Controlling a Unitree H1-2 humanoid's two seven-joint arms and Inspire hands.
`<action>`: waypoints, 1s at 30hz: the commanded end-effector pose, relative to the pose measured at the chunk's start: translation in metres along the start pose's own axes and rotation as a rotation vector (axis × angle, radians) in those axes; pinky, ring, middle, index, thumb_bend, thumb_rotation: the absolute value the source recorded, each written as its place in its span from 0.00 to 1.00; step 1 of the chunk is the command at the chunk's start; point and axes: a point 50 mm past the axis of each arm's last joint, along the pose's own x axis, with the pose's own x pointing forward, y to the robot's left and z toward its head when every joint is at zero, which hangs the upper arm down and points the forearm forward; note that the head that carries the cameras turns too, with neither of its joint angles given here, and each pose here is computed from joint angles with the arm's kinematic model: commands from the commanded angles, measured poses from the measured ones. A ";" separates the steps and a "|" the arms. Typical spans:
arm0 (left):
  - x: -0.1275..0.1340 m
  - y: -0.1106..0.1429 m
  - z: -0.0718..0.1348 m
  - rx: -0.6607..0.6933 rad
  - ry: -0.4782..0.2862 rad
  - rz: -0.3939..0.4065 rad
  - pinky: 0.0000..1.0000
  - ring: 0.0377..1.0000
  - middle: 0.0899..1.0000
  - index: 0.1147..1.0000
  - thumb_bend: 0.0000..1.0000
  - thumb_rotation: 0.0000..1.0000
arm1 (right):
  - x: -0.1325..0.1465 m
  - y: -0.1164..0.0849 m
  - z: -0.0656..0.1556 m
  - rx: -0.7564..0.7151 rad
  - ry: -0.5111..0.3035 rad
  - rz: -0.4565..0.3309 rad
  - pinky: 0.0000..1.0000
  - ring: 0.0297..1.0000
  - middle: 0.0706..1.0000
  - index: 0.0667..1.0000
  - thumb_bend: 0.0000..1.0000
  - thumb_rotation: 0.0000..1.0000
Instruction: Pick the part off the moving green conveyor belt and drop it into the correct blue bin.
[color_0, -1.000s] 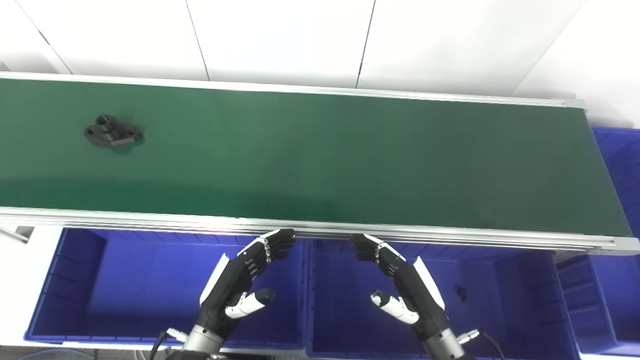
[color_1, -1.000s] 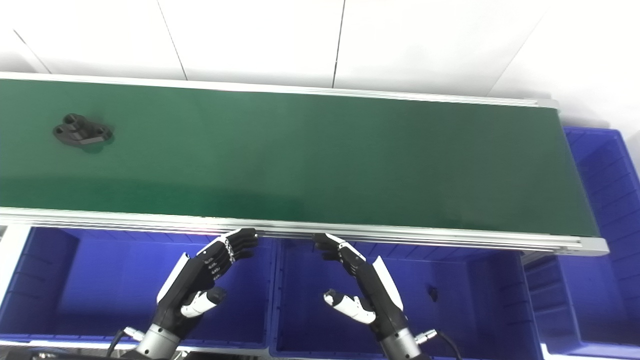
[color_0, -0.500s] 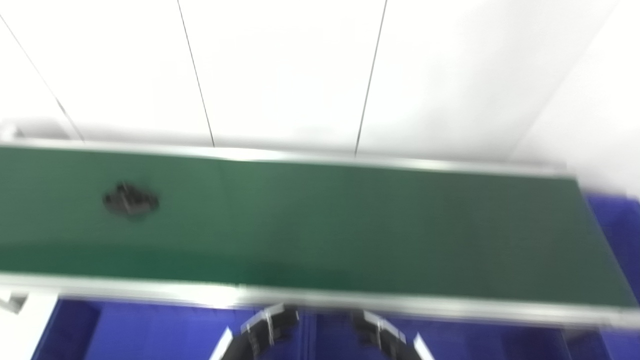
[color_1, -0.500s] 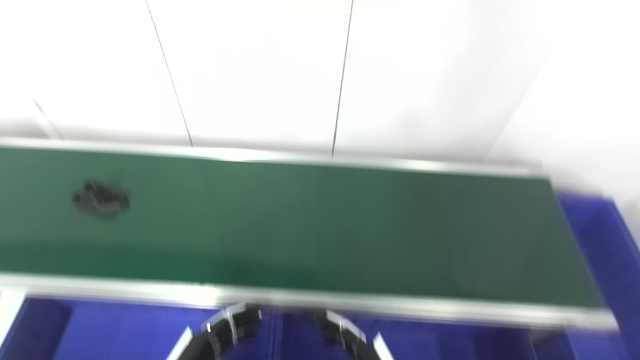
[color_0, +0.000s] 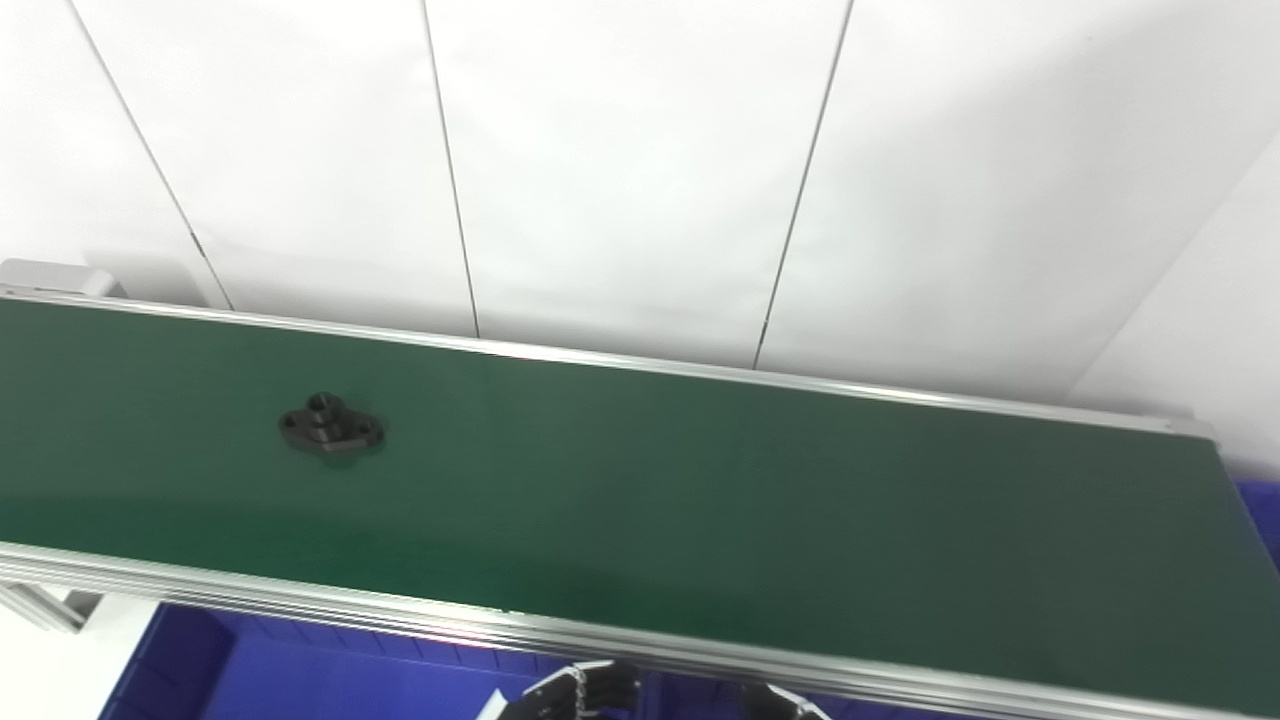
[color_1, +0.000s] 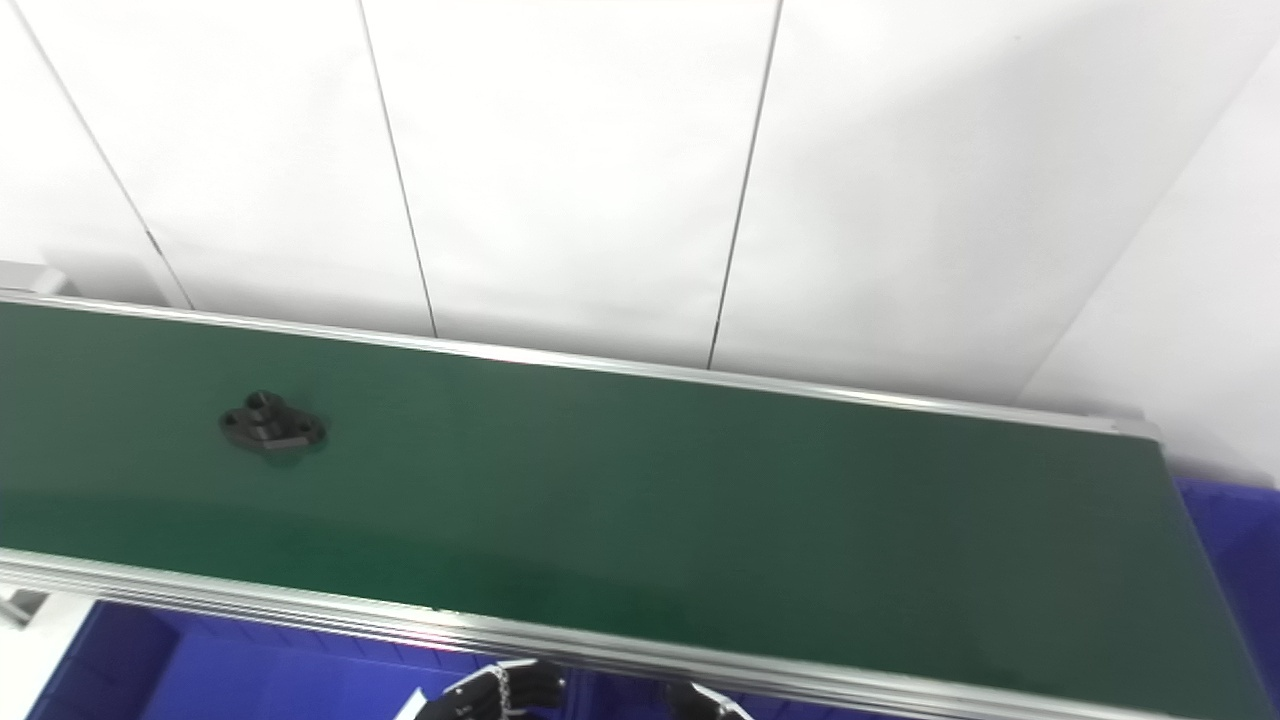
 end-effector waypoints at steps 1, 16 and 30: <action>0.000 0.001 0.008 0.027 -0.048 -0.001 0.71 0.76 0.75 0.71 0.91 0.76 | 0.003 -0.003 0.010 -0.002 -0.070 -0.004 0.74 0.82 0.81 0.79 0.80 0.80; 0.005 -0.007 0.007 0.009 -0.053 0.004 0.70 0.75 0.74 0.70 0.92 0.75 | 0.001 -0.011 0.009 -0.010 -0.063 -0.012 0.76 0.83 0.83 0.79 0.80 0.81; 0.006 -0.009 0.010 0.032 -0.061 0.005 0.68 0.75 0.74 0.70 0.92 0.76 | -0.004 -0.013 0.022 -0.024 -0.107 0.016 0.70 0.80 0.82 0.79 0.78 0.79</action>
